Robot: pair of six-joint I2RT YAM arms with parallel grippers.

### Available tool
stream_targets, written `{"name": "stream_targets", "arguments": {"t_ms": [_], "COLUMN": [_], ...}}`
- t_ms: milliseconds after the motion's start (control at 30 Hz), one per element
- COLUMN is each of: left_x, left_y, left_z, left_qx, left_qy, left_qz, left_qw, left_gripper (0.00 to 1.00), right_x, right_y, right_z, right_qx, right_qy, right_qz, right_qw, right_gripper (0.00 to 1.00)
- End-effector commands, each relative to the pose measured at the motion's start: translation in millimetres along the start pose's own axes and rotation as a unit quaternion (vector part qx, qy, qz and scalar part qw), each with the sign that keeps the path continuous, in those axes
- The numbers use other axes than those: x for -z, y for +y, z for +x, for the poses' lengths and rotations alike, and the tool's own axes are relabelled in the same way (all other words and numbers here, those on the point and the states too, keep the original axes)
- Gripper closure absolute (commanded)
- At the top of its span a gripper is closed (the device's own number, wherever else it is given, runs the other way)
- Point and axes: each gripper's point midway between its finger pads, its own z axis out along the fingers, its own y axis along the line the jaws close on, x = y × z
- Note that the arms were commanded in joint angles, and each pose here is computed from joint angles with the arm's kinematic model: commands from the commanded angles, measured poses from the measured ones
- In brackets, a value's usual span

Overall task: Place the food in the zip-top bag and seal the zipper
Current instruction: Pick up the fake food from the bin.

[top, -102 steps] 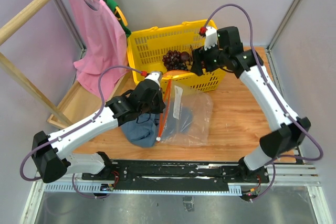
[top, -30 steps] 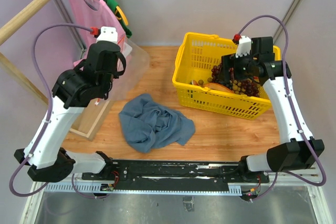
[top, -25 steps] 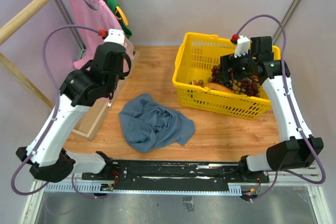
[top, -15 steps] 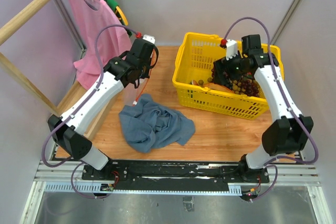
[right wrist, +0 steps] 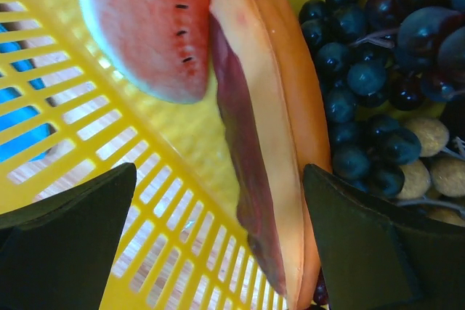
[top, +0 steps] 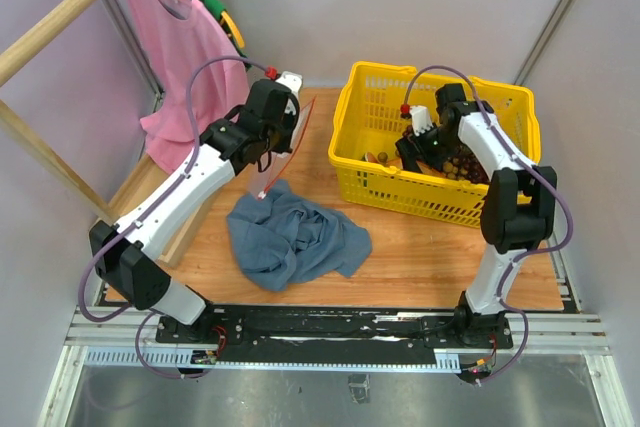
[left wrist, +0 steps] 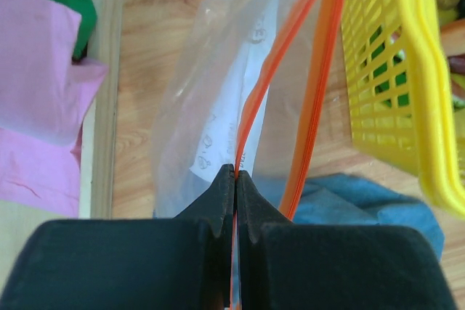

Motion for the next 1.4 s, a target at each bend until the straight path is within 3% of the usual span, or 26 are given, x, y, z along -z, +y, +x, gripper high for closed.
{"name": "stream_targets", "arguments": {"t_ms": [0, 267, 433, 700, 833, 1067, 1200, 1367], "left_x": [8, 1, 1, 3, 3, 3, 2, 3], "left_y": [2, -1, 0, 3, 7, 9, 10, 11], "left_z": [-8, 7, 12, 12, 12, 12, 13, 12], "left_qx": [-0.003, -0.005, -0.006, -0.006, -0.002, 0.003, 0.003, 0.005], "left_qy": [-0.039, -0.030, -0.028, -0.030, -0.029, -0.030, -0.027, -0.029], "left_qz": [0.009, 0.015, 0.013, 0.010, 0.006, 0.008, 0.007, 0.007], "left_qw": [0.999, 0.999, 0.999, 0.999, 1.000, 1.000, 1.000, 1.000], "left_gripper": [1.00, 0.99, 1.00, 1.00, 1.00, 1.00, 1.00, 1.00], "right_x": [-10, -23, -36, -46, -39, -11, -5, -14], "right_y": [-13, 4, -20, -18, 9, 23, 34, 39], "right_z": [10, 18, 28, 26, 19, 20, 21, 29], "right_qx": [0.005, -0.002, -0.016, -0.033, -0.027, -0.021, -0.012, -0.006], "right_qy": [0.027, 0.042, 0.074, 0.055, 0.048, 0.053, 0.061, 0.089], "right_qz": [0.002, -0.068, -0.025, -0.080, -0.133, -0.137, -0.141, -0.141], "right_qw": [1.000, 0.997, 0.997, 0.995, 0.990, 0.989, 0.988, 0.986], "right_gripper": [0.01, 0.01, 0.01, 0.01, 0.17, 0.45, 0.49, 0.61]}}
